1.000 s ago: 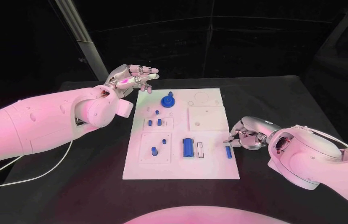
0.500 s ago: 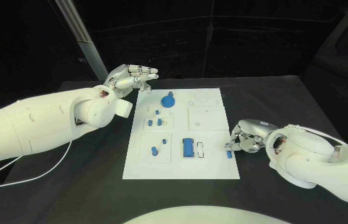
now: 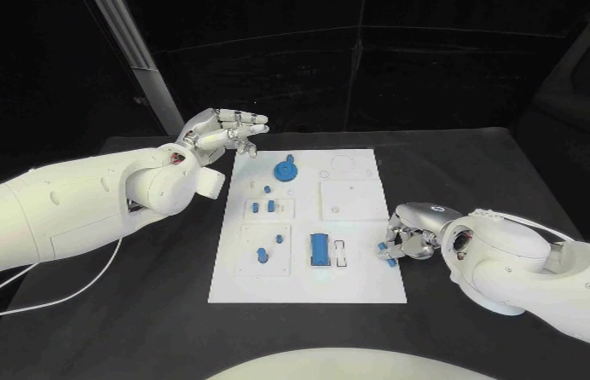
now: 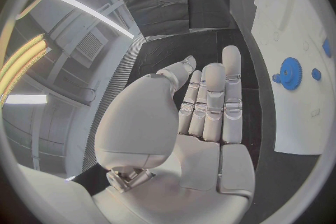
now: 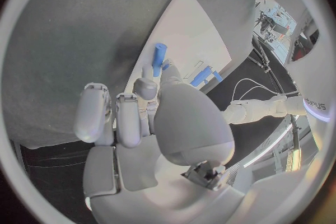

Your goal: Assemble the parts on the task board

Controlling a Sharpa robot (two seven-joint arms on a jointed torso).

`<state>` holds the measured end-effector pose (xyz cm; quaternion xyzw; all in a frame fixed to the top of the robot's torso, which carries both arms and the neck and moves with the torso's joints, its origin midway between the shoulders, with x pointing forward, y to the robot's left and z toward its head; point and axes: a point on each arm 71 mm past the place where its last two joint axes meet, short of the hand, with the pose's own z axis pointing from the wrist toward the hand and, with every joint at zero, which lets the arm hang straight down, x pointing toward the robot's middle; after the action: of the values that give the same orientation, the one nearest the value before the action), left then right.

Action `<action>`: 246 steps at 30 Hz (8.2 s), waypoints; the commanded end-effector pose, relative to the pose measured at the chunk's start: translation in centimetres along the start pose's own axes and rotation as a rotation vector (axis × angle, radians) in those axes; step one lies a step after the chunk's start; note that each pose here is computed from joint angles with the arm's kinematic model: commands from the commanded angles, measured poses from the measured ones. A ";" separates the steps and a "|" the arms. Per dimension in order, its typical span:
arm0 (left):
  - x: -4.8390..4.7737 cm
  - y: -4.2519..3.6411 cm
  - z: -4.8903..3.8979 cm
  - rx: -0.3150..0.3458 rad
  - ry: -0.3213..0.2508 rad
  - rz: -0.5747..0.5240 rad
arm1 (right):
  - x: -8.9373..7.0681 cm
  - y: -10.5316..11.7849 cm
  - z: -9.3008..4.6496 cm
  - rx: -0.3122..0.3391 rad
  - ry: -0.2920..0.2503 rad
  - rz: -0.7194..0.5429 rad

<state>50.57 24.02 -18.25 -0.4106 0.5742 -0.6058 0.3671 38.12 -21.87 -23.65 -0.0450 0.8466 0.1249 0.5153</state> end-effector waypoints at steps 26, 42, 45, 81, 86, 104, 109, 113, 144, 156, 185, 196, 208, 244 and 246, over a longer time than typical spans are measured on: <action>0.01 -0.09 -0.04 0.005 0.010 -0.008 | 0.1 2.3 0.2 -0.086 -0.054 -0.012; 0.08 -0.09 -0.06 0.005 0.010 -0.008 | -0.1 3.1 -0.4 -0.117 -0.052 0.281; 0.09 -0.09 -0.06 0.005 0.011 -0.008 | 0.1 3.3 -0.2 -0.110 -0.031 0.329; 0.30 -0.12 -0.10 0.004 0.015 -0.010 | 1.0 5.7 2.1 -0.058 0.056 0.302; 0.28 -0.12 -0.12 0.004 0.014 -0.010 | 1.2 6.0 2.2 -0.063 0.073 0.275; 0.23 -0.12 -0.15 0.002 0.013 -0.009 | 1.1 5.8 2.2 -0.058 0.064 0.239; 0.21 -0.12 -0.14 0.002 0.013 -0.009 | 0.9 5.7 2.1 -0.060 0.038 0.246; 0.18 -0.11 -0.13 0.002 0.012 -0.009 | 0.7 5.6 1.9 -0.078 0.012 0.261; 0.20 -0.05 -0.08 -0.002 0.013 -0.008 | 1.4 5.2 1.7 -0.130 0.118 0.199; 0.19 -0.05 -0.06 -0.003 0.013 -0.008 | 1.8 5.2 2.2 -0.120 0.162 0.147; -0.13 0.45 0.16 -0.019 -0.010 -0.085 | -4.2 -2.5 4.9 -0.351 -0.066 0.965; -1.12 1.27 2.01 -0.008 -0.067 -0.113 | -7.1 -5.1 9.7 -0.406 -0.287 1.221; -1.39 2.24 3.87 -0.018 -0.116 -0.078 | -7.8 -5.2 12.5 -0.367 -0.330 1.244; 5.79 4.62 -2.17 0.012 -0.388 0.066 | -4.7 1.1 7.1 -0.193 -0.539 1.424; 5.79 4.62 -2.17 0.012 -0.388 0.066 | -4.7 1.1 7.1 -0.193 -0.539 1.424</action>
<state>46.14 19.13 -22.88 -0.5121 0.5107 -0.5079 0.4679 46.16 -19.10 -22.66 0.4963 0.5117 0.5106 0.4808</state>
